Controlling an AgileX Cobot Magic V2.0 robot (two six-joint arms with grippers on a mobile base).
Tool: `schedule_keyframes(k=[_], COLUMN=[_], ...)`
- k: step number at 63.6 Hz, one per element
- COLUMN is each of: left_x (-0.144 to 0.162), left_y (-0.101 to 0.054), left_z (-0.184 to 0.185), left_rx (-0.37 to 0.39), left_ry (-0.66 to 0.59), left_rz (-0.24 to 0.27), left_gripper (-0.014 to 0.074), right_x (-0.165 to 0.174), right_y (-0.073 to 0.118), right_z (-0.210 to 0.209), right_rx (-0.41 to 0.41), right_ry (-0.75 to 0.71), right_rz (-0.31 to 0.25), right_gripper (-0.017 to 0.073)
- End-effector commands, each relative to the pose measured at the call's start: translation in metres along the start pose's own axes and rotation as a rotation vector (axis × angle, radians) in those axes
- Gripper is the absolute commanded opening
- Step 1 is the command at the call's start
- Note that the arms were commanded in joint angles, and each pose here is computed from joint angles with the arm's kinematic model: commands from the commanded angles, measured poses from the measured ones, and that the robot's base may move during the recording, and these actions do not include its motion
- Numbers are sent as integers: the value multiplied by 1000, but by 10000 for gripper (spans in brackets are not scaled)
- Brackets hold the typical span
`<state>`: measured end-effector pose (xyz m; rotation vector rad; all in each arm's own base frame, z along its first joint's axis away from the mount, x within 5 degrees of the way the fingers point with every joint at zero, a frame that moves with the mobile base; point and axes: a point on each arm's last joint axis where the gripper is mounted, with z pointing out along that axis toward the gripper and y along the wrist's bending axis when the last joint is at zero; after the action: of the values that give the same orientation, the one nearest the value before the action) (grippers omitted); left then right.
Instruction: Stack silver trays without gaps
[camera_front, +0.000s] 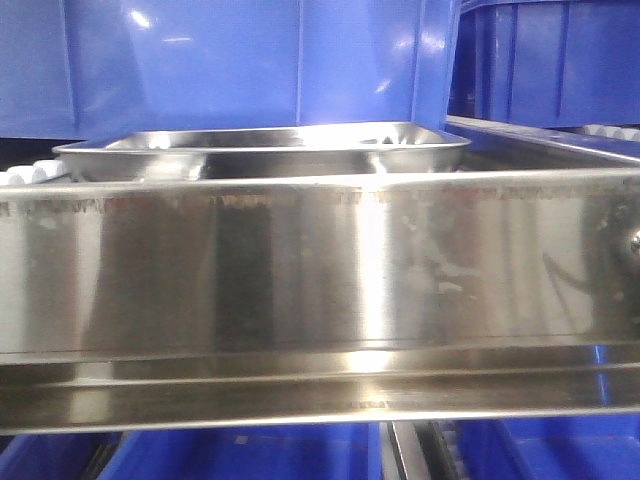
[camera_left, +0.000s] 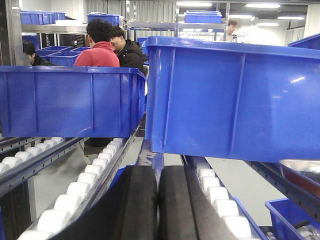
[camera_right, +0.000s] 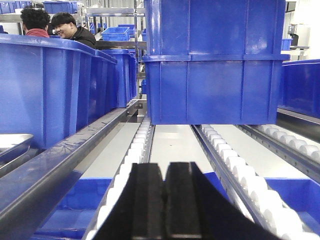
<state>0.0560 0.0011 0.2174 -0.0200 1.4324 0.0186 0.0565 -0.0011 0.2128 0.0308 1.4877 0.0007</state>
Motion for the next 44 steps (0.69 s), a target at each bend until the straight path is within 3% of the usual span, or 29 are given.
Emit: schedule_keyframes(k=[1, 44], left_x=[-3, -3], left_y=[0, 0], left_z=[0, 0], left_rx=[-1, 0], left_ry=[-24, -26], left_rz=[-3, -3], left_gripper=[7, 7], right_x=[-3, -3], right_y=[-1, -1], right_z=[0, 0], right_rx=[6, 6], right_ry=[-34, -34], right_rz=[-2, -2], right_gripper=[-70, -70])
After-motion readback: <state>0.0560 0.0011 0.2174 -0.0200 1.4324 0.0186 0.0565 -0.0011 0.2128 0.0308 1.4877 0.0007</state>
